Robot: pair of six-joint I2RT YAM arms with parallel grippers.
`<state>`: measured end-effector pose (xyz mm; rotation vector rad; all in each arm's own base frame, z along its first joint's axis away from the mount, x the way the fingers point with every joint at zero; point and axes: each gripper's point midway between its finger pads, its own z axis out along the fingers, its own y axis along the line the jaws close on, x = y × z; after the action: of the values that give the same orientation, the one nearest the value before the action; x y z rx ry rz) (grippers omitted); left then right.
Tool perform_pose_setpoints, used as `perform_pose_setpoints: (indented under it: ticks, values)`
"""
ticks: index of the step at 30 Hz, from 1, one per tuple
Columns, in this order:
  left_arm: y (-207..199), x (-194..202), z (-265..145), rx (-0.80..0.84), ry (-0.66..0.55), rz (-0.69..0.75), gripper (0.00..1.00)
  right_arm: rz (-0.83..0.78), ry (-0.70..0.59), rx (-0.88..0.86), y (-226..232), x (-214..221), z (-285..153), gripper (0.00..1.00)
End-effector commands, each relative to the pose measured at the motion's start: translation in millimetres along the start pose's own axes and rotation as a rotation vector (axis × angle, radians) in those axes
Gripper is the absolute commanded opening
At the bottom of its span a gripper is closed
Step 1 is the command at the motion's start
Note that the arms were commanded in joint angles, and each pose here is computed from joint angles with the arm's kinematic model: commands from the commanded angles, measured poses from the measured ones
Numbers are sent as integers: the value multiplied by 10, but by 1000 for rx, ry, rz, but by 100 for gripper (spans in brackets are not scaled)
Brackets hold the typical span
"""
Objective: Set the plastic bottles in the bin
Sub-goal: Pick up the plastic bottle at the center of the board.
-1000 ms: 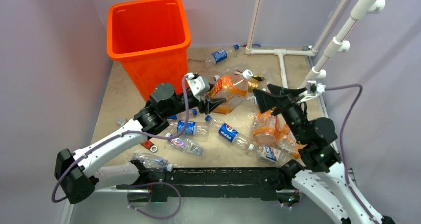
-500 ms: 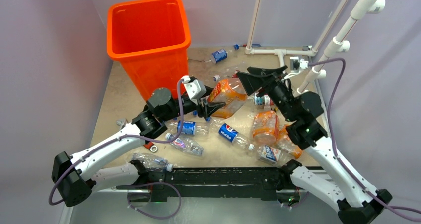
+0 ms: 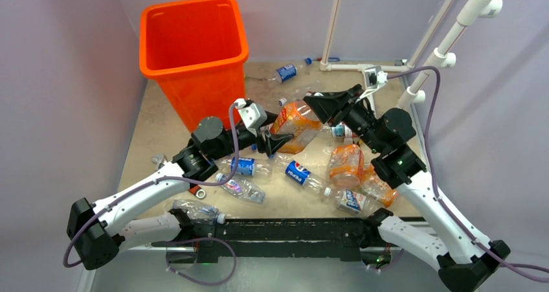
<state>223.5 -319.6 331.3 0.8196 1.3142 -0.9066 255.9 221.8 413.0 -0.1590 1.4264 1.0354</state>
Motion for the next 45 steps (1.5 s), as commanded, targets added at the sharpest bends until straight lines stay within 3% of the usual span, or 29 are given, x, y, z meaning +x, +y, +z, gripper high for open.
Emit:
perform_pose_setpoints:
  ticks: [1,3,6,13,18,25,35,45]
  values:
    - [-50,-321,10,14,-78,-34,79,-56,20,-110,278,-122,-28,0]
    - [-29,-345,20,-6,-48,-67,95,-84,2,-104,291,-205,-40,0]
    - [92,-439,-43,-93,-12,-76,99,-144,-61,-90,344,-458,-53,0]
    - [521,-740,-784,-459,-31,-95,99,-179,-295,-191,682,-1074,-62,0]
    - [436,-628,-1121,-466,-60,-103,99,-150,-473,-283,892,-1477,65,0]
    - [459,-59,-1061,-497,54,-212,99,-152,-617,-367,1092,-1890,460,0]
    - [347,264,-1029,-448,125,-263,96,-252,-632,-403,1375,-1728,1327,0]
    - [394,89,-1398,-513,7,-223,96,-274,-677,-227,1225,-1283,2149,0]
